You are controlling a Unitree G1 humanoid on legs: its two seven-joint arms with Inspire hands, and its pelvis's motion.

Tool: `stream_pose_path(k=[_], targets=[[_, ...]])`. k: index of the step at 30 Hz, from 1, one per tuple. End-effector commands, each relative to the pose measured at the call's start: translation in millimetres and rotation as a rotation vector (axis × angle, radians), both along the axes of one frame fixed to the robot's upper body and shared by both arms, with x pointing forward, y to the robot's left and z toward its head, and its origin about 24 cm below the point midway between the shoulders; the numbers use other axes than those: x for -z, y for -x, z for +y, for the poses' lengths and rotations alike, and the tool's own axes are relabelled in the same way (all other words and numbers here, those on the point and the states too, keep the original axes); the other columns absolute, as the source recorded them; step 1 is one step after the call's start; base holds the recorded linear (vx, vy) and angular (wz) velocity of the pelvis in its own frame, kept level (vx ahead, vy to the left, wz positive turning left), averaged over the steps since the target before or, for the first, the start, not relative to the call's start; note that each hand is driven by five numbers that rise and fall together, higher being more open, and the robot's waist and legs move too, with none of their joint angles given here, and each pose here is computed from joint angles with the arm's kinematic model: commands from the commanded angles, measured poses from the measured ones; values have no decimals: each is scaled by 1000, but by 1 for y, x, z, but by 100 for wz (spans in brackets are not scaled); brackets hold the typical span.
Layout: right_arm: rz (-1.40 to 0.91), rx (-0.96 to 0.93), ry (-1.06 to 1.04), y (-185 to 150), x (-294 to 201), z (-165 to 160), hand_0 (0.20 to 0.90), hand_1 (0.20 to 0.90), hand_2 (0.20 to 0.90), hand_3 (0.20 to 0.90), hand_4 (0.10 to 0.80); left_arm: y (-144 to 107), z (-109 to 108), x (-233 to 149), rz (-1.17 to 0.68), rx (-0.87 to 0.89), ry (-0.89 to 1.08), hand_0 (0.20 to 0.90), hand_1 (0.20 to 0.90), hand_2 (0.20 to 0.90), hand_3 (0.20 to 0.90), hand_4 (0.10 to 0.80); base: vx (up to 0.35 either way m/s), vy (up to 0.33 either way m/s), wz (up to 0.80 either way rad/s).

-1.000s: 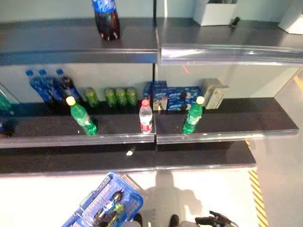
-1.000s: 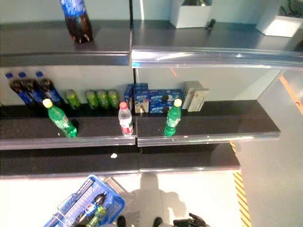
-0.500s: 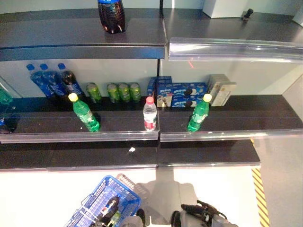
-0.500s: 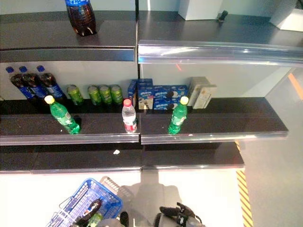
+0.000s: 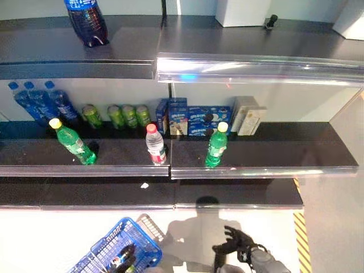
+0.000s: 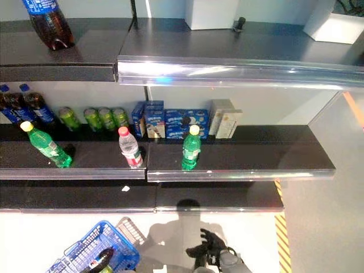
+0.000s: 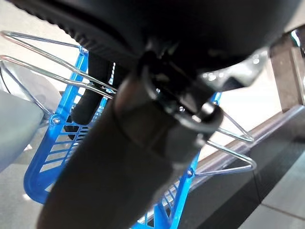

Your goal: Pick up the drink and place into the basket.

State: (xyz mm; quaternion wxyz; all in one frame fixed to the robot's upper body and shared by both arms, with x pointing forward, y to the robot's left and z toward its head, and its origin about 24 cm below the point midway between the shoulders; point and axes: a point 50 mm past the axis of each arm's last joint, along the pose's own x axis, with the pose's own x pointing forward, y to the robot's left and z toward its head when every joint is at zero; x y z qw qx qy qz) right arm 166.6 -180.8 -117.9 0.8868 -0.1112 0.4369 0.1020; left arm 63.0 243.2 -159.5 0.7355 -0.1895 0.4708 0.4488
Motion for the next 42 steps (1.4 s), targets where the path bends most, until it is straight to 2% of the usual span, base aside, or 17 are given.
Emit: stream_pose_path(k=[1, 9, 12, 15, 16, 19, 22, 26, 33, 38, 42], targets=[[-170, -159, -91, -28, -31, 24, 900, 900, 900, 900, 800, -43, 3, -14, -221, 32, -14, 300, 300, 300, 200, 100, -24, -67, 0], [-410, -353, -165, -44, -81, 30, 900, 900, 900, 900, 800, -38, 17, -18, -215, 19, -44, 300, 300, 300, 200, 100, 31, -13, 5], [-602, -387, -222, -58, -124, 36, 900, 900, 900, 900, 800, -38, 23, -19, -214, 12, -55, 300, 300, 300, 200, 100, 0, 0, 0], [-824, -361, -236, -69, -167, 31, 900, 900, 900, 900, 800, -33, 21, -17, -204, 3, -53, 300, 300, 300, 200, 100, 23, 9, 1], [-955, -351, -183, -72, -185, 28, 900, 900, 900, 900, 800, -31, 19, -16, -199, -3, -50, 300, 300, 300, 200, 100, 43, 23, 1], [-1201, -262, -92, -72, -221, 17, 900, 900, 900, 900, 800, -24, 13, -13, -190, -15, -39, 300, 300, 300, 200, 100, 40, 34, 1], [-1355, -116, -66, -68, -243, 3, 900, 900, 900, 900, 800, -17, 8, -10, -187, -31, -28, 300, 300, 300, 200, 100, 41, 34, 1], [-1432, 65, -16, -63, -250, -13, 900, 900, 900, 900, 800, -15, 4, -9, -187, -38, -20, 300, 300, 300, 200, 100, 28, 18, -5], [-1480, 265, 33, -66, -252, -23, 900, 900, 900, 900, 800, -19, -2, -9, -198, -16, 0, 300, 300, 300, 200, 100, 0, 0, 0], [-1491, 335, 2, -78, -256, -20, 900, 900, 900, 900, 800, -36, -7, -12, -230, 14, 10, 300, 300, 300, 200, 100, -68, 23, 8], [-1495, 408, -49, -102, -265, -15, 900, 900, 900, 900, 800, -59, -12, -18, -291, 45, 22, 300, 300, 300, 200, 100, -76, 35, 13]])
